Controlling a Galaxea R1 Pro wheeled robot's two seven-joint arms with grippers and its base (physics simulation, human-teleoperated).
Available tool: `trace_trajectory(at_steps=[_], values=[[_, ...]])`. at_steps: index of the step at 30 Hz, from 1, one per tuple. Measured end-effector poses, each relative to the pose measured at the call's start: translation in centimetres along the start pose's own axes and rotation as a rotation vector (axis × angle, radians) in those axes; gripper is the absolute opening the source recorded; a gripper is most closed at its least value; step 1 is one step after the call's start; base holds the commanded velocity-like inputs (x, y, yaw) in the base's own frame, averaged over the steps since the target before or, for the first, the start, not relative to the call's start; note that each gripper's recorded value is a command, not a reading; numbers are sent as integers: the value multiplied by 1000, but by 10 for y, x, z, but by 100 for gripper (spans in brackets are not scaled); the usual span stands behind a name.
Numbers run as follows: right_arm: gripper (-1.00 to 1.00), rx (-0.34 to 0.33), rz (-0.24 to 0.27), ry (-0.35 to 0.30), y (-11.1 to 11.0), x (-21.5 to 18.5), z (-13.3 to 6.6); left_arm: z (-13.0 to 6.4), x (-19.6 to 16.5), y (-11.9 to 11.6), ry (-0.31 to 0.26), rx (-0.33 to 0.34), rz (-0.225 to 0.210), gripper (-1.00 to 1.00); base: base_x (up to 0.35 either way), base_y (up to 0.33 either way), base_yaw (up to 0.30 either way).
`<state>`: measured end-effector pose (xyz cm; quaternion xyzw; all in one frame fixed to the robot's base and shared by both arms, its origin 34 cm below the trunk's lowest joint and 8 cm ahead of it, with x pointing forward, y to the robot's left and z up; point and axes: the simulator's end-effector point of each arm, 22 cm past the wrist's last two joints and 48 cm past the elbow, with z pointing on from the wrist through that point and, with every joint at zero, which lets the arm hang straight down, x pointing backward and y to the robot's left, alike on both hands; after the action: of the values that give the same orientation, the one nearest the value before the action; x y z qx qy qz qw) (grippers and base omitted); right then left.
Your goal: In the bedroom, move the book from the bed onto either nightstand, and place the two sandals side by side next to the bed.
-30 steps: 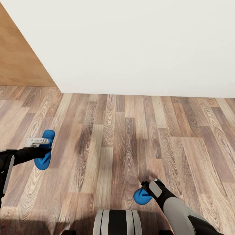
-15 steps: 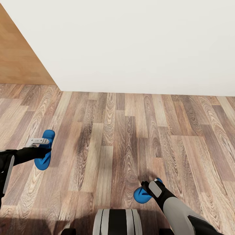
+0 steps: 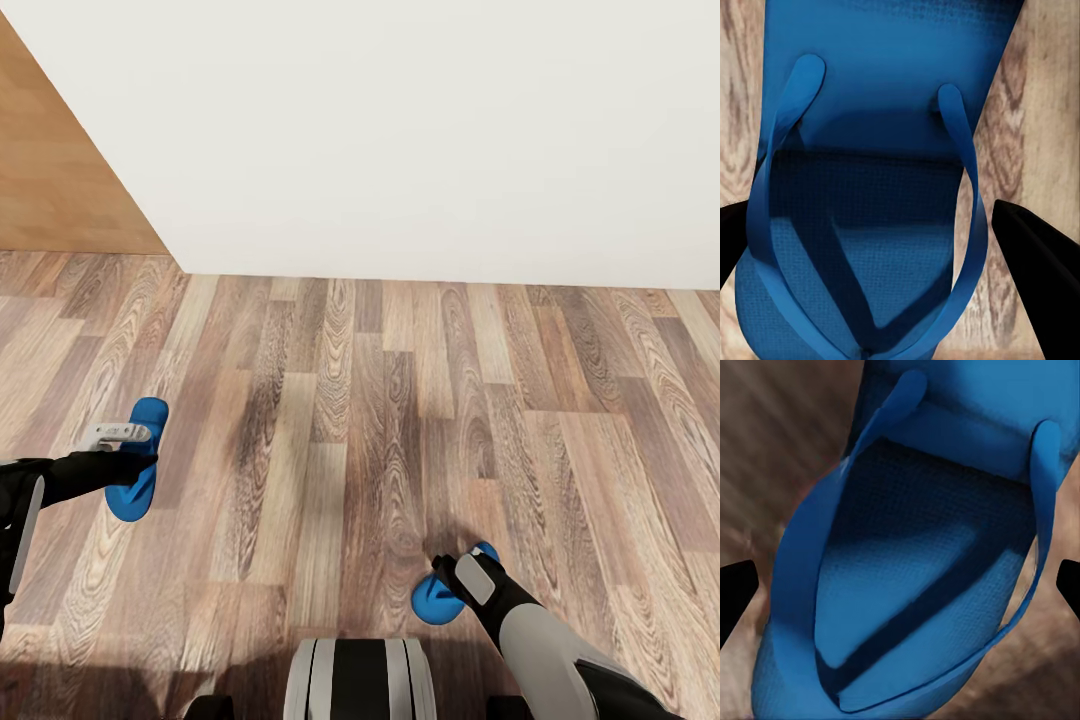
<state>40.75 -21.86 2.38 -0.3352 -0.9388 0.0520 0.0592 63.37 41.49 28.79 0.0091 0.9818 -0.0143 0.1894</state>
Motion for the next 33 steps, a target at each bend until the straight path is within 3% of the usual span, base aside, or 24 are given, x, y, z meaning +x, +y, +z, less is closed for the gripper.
trace_trajectory(at_steps=[14, 15, 24, 33], values=[[100, 0, 0, 0, 0, 0, 0, 0, 0, 0, 0, -1, 0, -100, 0, 0, 0], [-100, 0, 0, 0, 0, 0, 0, 0, 0, 0, 0, -1, 0, -100, 0, 0, 0], [-100, 1, -2, 0, 0, 0, 0, 0, 0, 0, 0, 0, 0, -100, 0, 0, 0], [-100, -23, 1, -29, 8, -13, -15, -17, -14, 0, -37, -1, 1, -100, 0, 0, 0]])
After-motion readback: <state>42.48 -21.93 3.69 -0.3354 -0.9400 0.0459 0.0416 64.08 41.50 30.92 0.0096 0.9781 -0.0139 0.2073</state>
